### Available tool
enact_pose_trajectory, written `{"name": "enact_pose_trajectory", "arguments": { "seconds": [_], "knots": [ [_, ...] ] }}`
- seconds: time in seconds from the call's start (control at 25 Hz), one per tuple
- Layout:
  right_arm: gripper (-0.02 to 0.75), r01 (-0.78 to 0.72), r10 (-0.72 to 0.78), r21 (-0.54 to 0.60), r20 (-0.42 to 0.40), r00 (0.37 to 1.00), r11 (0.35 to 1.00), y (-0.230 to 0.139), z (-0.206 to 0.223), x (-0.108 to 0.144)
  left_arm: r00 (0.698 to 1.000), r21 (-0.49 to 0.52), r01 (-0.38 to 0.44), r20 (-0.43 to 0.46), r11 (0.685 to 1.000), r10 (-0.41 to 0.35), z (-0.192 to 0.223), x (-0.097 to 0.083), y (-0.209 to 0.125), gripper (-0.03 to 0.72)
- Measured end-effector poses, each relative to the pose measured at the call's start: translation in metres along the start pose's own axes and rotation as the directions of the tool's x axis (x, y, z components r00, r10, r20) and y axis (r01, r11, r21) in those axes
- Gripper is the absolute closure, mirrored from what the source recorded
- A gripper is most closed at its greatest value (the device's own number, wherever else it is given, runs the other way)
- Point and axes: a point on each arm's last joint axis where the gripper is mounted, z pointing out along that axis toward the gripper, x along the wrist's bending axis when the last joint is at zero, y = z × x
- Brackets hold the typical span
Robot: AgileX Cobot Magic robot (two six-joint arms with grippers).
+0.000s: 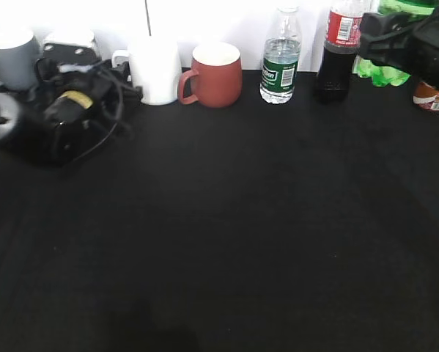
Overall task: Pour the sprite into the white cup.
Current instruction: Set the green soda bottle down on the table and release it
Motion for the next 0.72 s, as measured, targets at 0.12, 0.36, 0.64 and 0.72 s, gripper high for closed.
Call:
{"name": "enact_pose_trajectory", "arguments": {
  "seconds": [0.12,0.36,0.64,0.72],
  "knots": [
    [0.360,0.027,-0.027,0.000,0.039,0.999,1.000,0.000,0.000,-0.004,1.000,0.025,-0.004,0.007,1.000,0.003,-0.043,-0.002,0.023,0.393],
    [0.362,0.041,-0.027,-0.039,0.308,0.951,0.998,-0.029,0.032,-0.035,1.000,0.056,-0.004,0.019,0.998,0.003,-0.147,-0.003,0.108,0.393],
    [0.362,-0.013,-0.012,0.084,0.292,0.956,0.996,-0.091,0.100,-0.087,1.000,0.060,-0.002,0.021,0.998,0.001,-0.176,-0.003,0.150,0.393],
    [0.362,-0.019,-0.009,0.105,0.262,0.965,0.994,-0.109,0.110,-0.095,1.000,0.064,-0.002,0.022,0.998,0.001,-0.176,-0.003,0.150,0.393]
  ]
}}
